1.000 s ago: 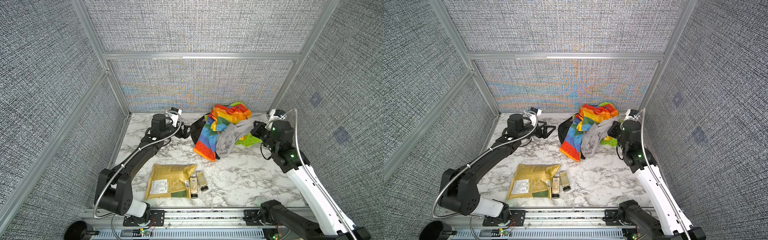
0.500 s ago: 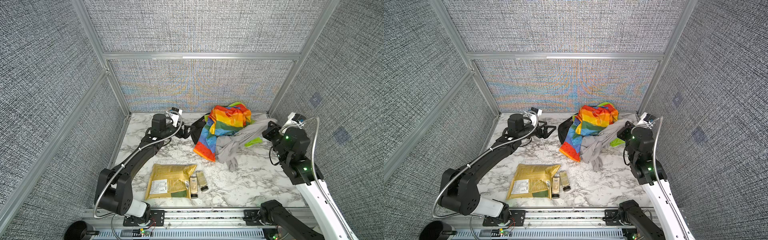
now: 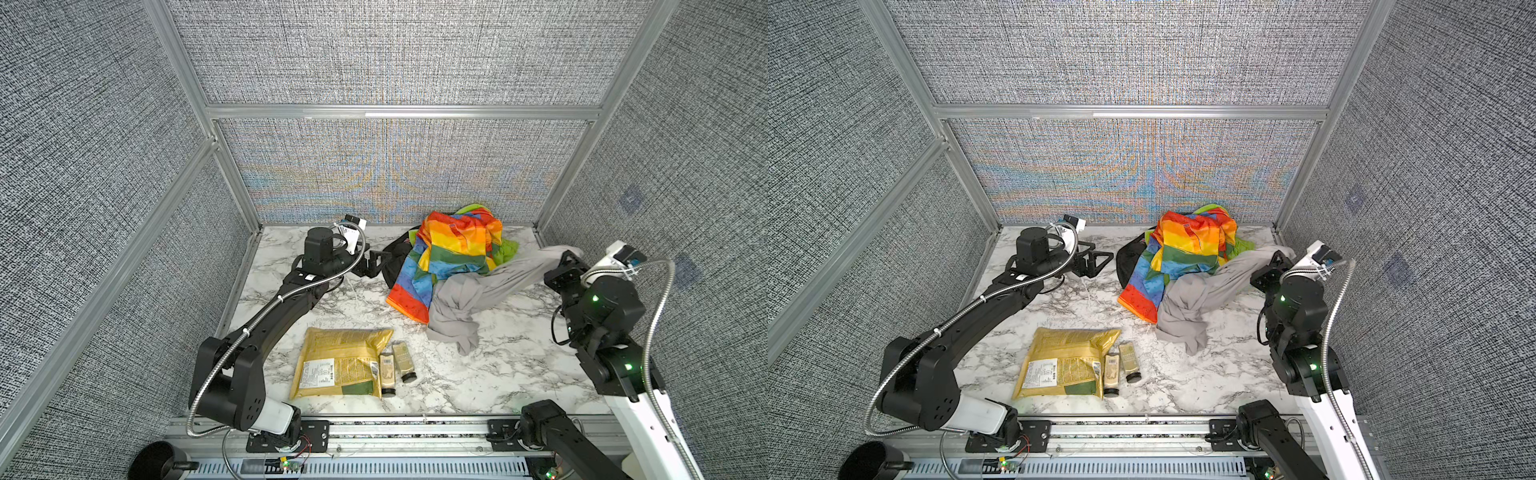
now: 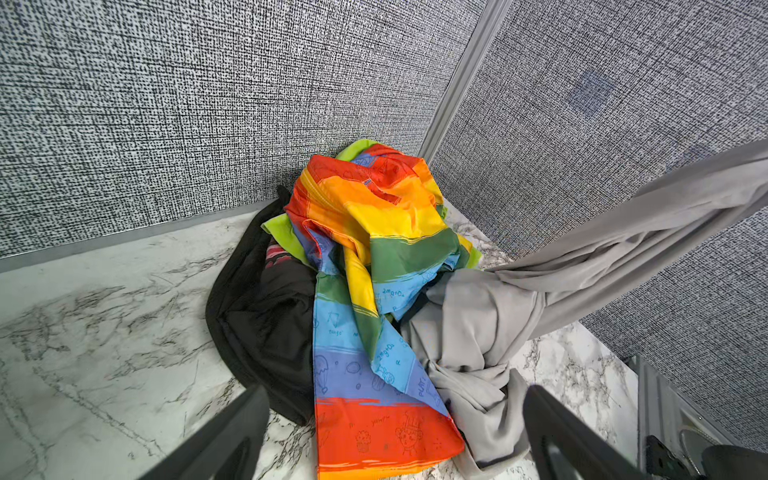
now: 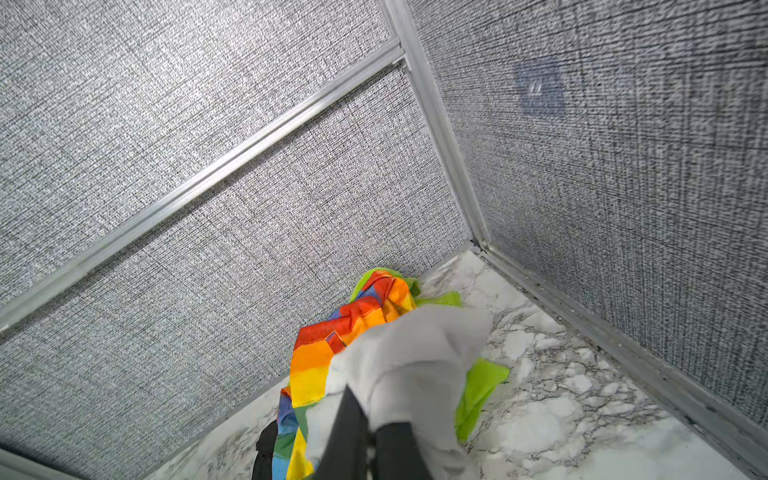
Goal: Pick out a specific cloth from the pile
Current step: 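Pull the grey garment up and away from the pile with the right gripper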
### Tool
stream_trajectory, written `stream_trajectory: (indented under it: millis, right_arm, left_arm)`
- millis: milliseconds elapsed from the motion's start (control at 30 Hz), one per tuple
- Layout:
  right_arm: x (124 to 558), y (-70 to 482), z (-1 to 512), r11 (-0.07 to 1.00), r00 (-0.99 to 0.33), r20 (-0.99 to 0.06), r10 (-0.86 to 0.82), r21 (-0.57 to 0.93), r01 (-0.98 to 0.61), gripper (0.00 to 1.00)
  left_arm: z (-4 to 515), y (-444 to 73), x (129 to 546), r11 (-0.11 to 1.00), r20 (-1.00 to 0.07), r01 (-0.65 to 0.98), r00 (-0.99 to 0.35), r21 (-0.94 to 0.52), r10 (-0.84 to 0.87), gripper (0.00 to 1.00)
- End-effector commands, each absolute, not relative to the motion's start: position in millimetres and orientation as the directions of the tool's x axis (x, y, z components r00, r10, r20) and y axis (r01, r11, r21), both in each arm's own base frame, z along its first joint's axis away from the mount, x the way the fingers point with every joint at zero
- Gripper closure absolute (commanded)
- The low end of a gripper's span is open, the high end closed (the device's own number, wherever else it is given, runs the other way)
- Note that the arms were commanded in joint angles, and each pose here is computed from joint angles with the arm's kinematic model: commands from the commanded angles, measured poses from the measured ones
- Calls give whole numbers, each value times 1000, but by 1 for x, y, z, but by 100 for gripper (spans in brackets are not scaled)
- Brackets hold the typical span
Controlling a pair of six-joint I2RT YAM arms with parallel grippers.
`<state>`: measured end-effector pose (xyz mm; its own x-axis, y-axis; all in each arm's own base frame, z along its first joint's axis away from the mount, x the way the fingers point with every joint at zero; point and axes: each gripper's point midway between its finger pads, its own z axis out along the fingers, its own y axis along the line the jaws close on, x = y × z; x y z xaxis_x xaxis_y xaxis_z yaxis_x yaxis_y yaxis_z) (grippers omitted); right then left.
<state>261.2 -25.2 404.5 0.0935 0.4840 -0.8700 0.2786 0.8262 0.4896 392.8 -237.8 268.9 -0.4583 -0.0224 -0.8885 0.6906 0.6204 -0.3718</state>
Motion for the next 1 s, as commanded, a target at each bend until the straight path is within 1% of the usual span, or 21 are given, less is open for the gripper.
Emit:
stream_trajectory:
  millis: [0, 100, 133, 267, 367, 533, 633, 767, 967]
  right_arm:
    - [249, -38, 428, 810, 188, -862, 471, 507, 295, 100]
    - [245, -38, 440, 813, 205, -859, 470, 511, 278, 100]
    - [246, -34, 446, 825, 207, -860, 466, 507, 250, 100]
    - [263, -2, 474, 891, 158, -889, 430, 447, 86, 100]
    - [273, 25, 492, 903, 126, -894, 429, 425, -59, 100]
    - [287, 69, 510, 868, 48, -894, 446, 419, -268, 100]
    - [291, 93, 523, 838, 24, -893, 449, 412, -357, 100]
    - [289, 116, 542, 816, 18, -898, 440, 391, -426, 100]
    - [283, 135, 565, 781, 16, -891, 454, 389, -488, 100]
  left_arm:
    - [273, -239, 393, 615, -896, 701, -444, -360, -18, 1]
    - [274, -239, 392, 612, -896, 703, -444, -361, -19, 1]
    - [274, -240, 391, 608, -897, 707, -443, -361, -18, 2]
    - [276, -244, 388, 591, -900, 722, -436, -361, -17, 3]
    - [278, -249, 383, 557, -902, 746, -431, -365, -15, 6]
    - [277, -272, 366, 486, -905, 795, -425, -363, 19, 8]
    - [273, -287, 356, 465, -908, 815, -416, -346, 53, 8]
    - [274, -301, 343, 427, -918, 841, -393, -332, 59, 7]
    - [292, -332, 316, 323, -938, 889, -347, -326, 8, 1]
